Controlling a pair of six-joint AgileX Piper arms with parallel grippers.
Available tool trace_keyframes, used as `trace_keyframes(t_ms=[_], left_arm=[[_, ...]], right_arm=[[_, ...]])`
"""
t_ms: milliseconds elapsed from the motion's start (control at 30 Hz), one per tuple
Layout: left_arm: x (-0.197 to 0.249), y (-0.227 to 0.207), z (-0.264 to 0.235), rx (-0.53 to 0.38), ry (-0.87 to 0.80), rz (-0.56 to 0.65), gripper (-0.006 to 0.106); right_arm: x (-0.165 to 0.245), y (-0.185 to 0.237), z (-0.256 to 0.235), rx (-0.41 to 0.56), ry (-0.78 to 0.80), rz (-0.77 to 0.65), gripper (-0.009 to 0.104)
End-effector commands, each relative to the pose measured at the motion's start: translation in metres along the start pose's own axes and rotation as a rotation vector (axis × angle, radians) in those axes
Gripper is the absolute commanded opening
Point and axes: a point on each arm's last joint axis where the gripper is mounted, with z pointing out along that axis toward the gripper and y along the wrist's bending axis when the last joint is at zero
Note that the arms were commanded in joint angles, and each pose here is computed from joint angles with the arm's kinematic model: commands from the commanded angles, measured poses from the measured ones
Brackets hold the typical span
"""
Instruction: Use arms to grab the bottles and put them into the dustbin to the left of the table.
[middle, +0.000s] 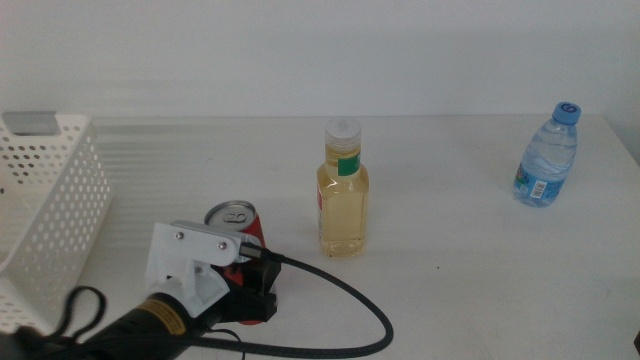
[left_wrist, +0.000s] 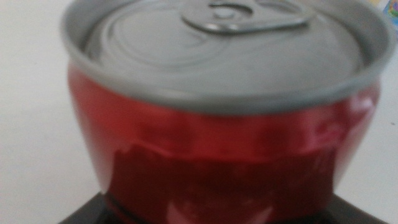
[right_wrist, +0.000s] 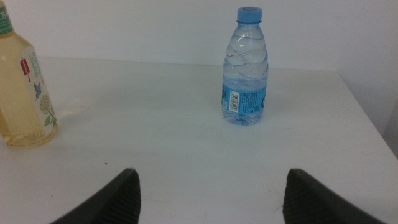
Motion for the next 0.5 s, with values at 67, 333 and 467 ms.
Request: trace_keyframes(t_ms=[67, 333, 467], left_arm=[[-0.043, -0.010, -0.018, 0.044, -0.151, 0.011, -0.005], [-0.097, -0.019, -0.035, 0.025, 0.002, 0.112, -0.005], [-0.122, -0.009, -0.038, -0.017, 0.096, 0.094, -0.005]], right_arm=[[-0.010, -0.001, -0.003, 0.014, -0.105, -0.020, 0.060], [-0.010, -0.001, -0.003, 0.014, -0.105, -0.020, 0.060], [-0.010, -0.001, -0.003, 0.014, -0.105, -0.020, 0.060]])
